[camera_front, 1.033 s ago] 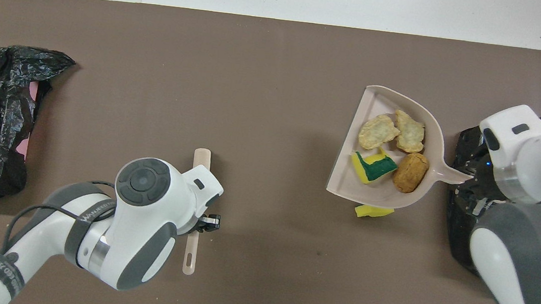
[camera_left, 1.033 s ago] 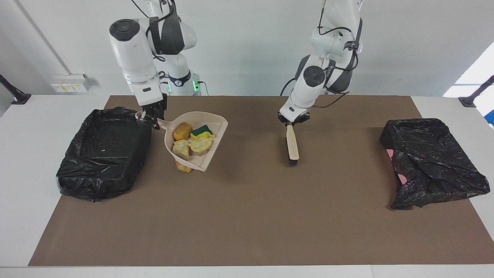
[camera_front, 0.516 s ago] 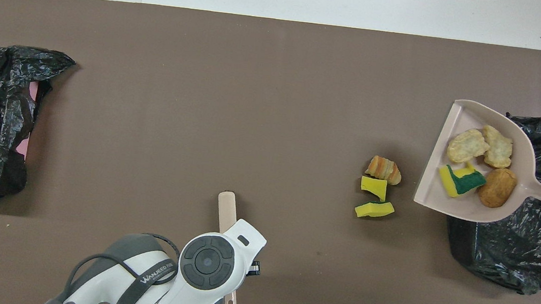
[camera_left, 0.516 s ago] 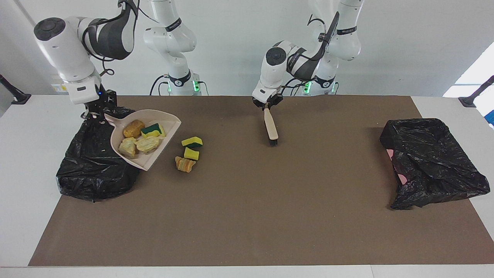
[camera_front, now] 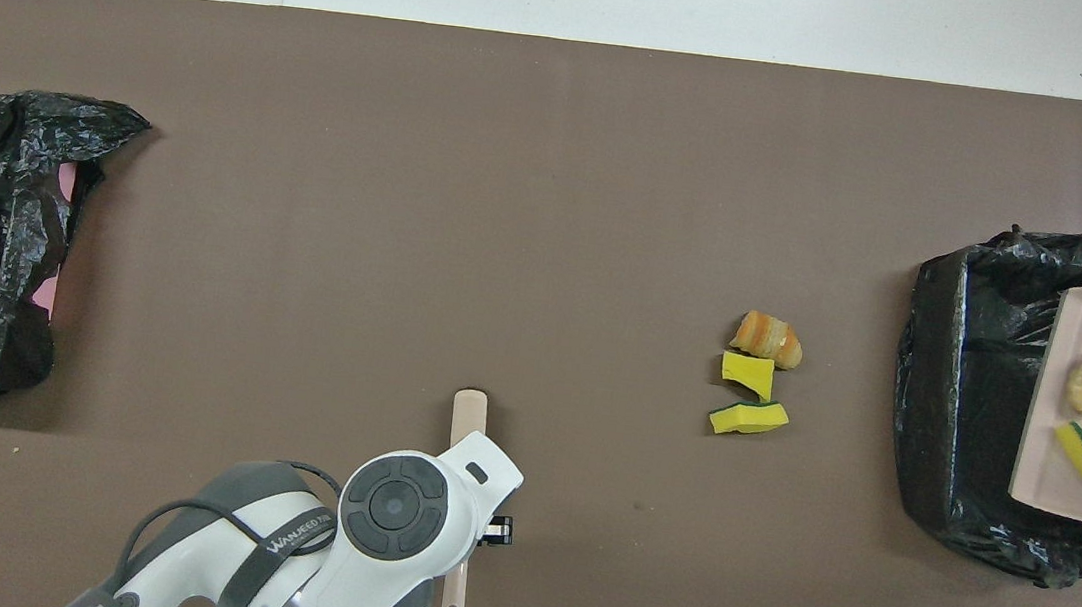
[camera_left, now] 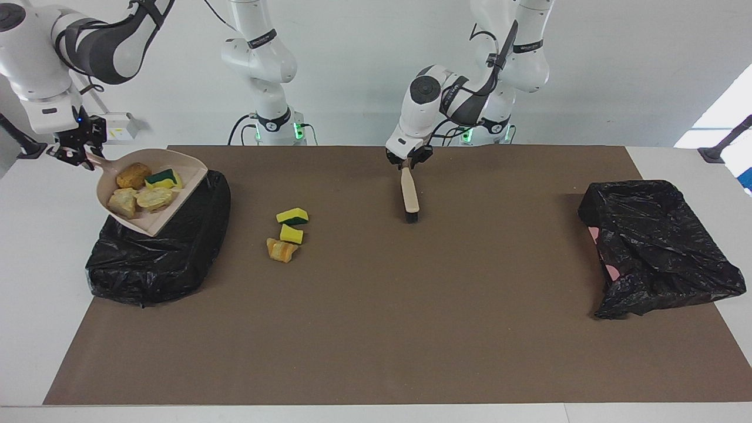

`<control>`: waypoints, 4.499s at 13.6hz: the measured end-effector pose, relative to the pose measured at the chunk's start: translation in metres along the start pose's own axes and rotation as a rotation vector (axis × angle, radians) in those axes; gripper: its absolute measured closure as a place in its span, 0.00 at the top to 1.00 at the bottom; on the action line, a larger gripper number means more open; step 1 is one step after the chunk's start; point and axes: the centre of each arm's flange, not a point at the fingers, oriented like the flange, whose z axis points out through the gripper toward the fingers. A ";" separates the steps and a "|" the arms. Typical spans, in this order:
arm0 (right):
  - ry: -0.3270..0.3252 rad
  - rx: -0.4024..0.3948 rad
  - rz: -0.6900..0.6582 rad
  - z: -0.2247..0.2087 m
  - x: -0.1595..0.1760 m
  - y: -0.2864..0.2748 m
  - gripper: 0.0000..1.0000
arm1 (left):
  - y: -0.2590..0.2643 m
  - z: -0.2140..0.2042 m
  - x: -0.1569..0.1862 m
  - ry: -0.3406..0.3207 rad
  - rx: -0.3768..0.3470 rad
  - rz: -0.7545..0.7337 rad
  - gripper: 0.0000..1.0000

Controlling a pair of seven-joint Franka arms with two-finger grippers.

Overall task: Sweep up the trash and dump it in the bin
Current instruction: 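Tip the dustpan over the bag with the right gripper while the left gripper withdraws, then return the dustpan to the table center with the right gripper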

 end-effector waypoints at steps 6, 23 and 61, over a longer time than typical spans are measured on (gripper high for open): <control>-0.203 -0.046 -0.163 -0.002 0.021 0.010 0.31 | -0.070 -0.063 0.089 0.089 -0.095 0.069 1.00; -0.514 -0.172 -0.370 -0.021 0.089 0.019 0.31 | -0.352 -0.267 0.193 0.193 -0.047 0.133 1.00; 0.252 0.369 1.379 -0.054 0.707 -0.076 0.31 | -0.339 -0.346 0.158 0.147 0.044 0.075 1.00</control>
